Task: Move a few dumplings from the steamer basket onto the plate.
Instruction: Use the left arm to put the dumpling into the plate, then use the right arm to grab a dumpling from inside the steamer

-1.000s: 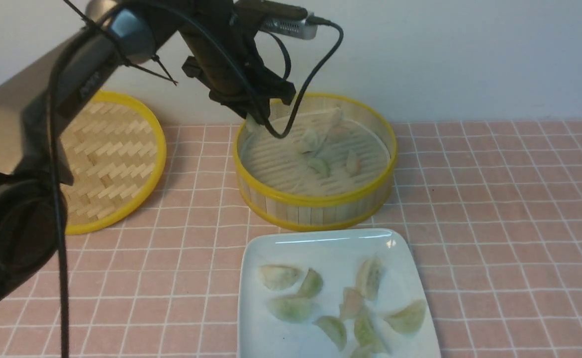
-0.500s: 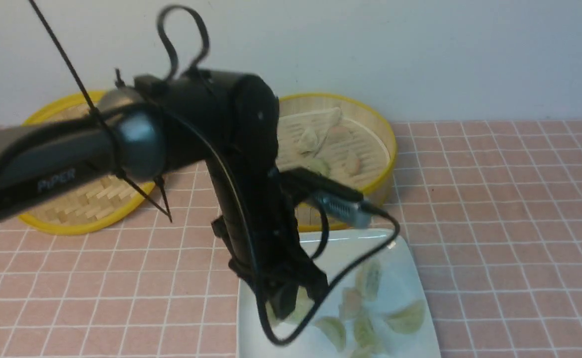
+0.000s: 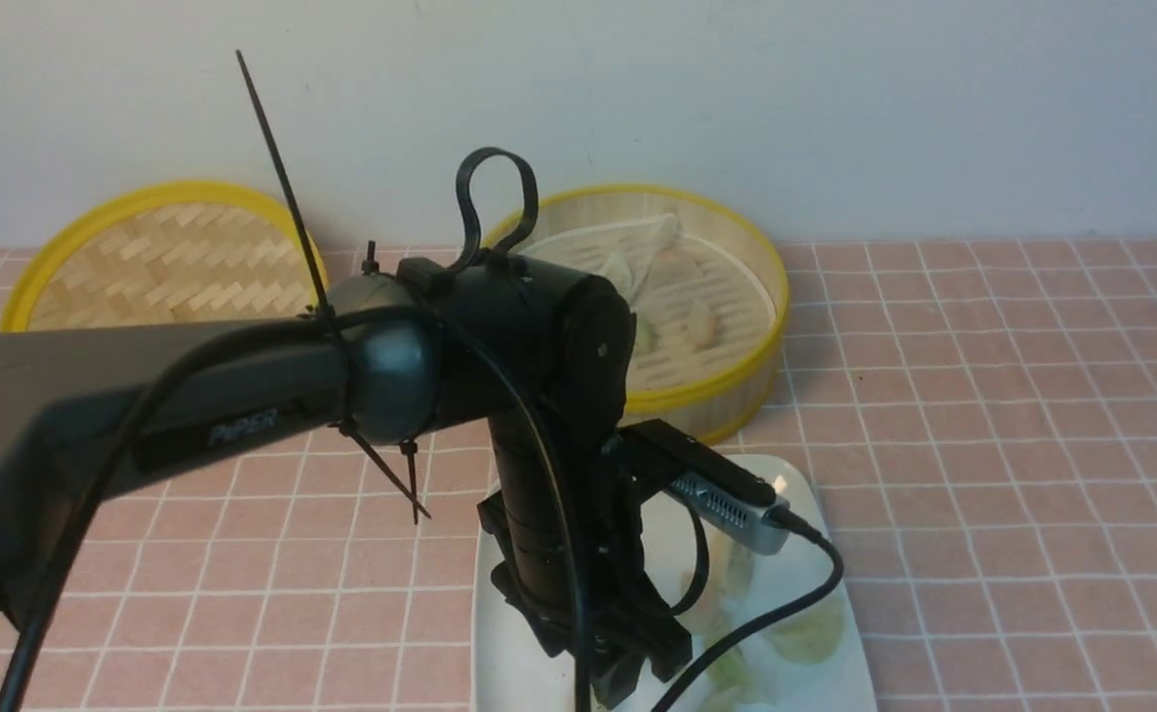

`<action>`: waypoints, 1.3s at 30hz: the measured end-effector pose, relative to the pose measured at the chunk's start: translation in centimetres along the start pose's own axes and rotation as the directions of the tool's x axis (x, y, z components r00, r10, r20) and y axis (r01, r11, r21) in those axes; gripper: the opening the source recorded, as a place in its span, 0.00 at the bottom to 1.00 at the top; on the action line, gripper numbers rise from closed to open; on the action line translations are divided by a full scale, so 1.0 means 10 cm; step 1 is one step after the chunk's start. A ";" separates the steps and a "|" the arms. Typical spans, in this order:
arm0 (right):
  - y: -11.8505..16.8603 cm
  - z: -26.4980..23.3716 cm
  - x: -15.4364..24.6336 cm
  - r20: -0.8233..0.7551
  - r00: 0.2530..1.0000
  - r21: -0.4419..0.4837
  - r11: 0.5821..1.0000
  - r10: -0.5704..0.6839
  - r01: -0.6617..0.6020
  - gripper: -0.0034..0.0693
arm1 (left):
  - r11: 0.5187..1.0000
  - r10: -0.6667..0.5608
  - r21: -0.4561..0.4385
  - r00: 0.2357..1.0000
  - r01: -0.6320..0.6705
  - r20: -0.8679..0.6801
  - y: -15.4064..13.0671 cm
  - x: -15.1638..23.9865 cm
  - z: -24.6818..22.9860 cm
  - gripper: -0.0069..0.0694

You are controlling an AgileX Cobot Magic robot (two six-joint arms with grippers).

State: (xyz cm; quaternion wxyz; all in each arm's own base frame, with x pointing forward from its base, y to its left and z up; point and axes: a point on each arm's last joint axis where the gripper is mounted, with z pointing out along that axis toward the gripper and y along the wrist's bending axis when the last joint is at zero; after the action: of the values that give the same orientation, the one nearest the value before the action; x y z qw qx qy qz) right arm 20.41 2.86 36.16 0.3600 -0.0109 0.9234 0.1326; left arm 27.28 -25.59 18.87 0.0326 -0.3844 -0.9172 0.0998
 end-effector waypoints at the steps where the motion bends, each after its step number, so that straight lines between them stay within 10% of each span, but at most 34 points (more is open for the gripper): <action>1: 0.02 0.00 -0.07 0.013 1.000 -0.020 1.000 -0.005 0.005 0.04 | 1.000 -0.009 -0.008 1.000 0.009 0.009 0.00 -0.02 -0.02 0.63; 12: 0.37 0.84 -0.80 -0.065 0.984 -0.174 0.973 -0.169 0.155 0.05 | 0.968 -0.138 -0.161 0.941 0.195 0.310 0.24 0.28 -1.14 0.10; 22: 0.72 2.29 -1.09 -0.188 0.931 -0.178 0.943 -0.314 0.282 0.13 | 0.959 -0.098 -0.150 0.774 0.242 0.625 -0.01 1.05 -2.20 0.08; 34: 0.88 3.53 -0.90 -0.267 0.899 -0.151 0.937 -0.346 0.316 0.56 | 0.956 -0.111 -0.130 0.736 0.262 0.668 -0.17 1.72 -2.22 0.08; 39: 0.89 3.71 -0.76 -0.315 0.878 -0.143 0.932 -0.361 0.332 0.51 | 0.953 -0.101 -0.136 0.707 0.271 0.700 -0.22 1.89 -2.29 0.08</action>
State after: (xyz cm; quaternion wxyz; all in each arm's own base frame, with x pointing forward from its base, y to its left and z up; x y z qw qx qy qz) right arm 49.55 20.24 17.16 0.2145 -0.2137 0.9477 0.1012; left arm 15.57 -10.01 41.37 -0.3424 -0.2264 -0.9033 0.1247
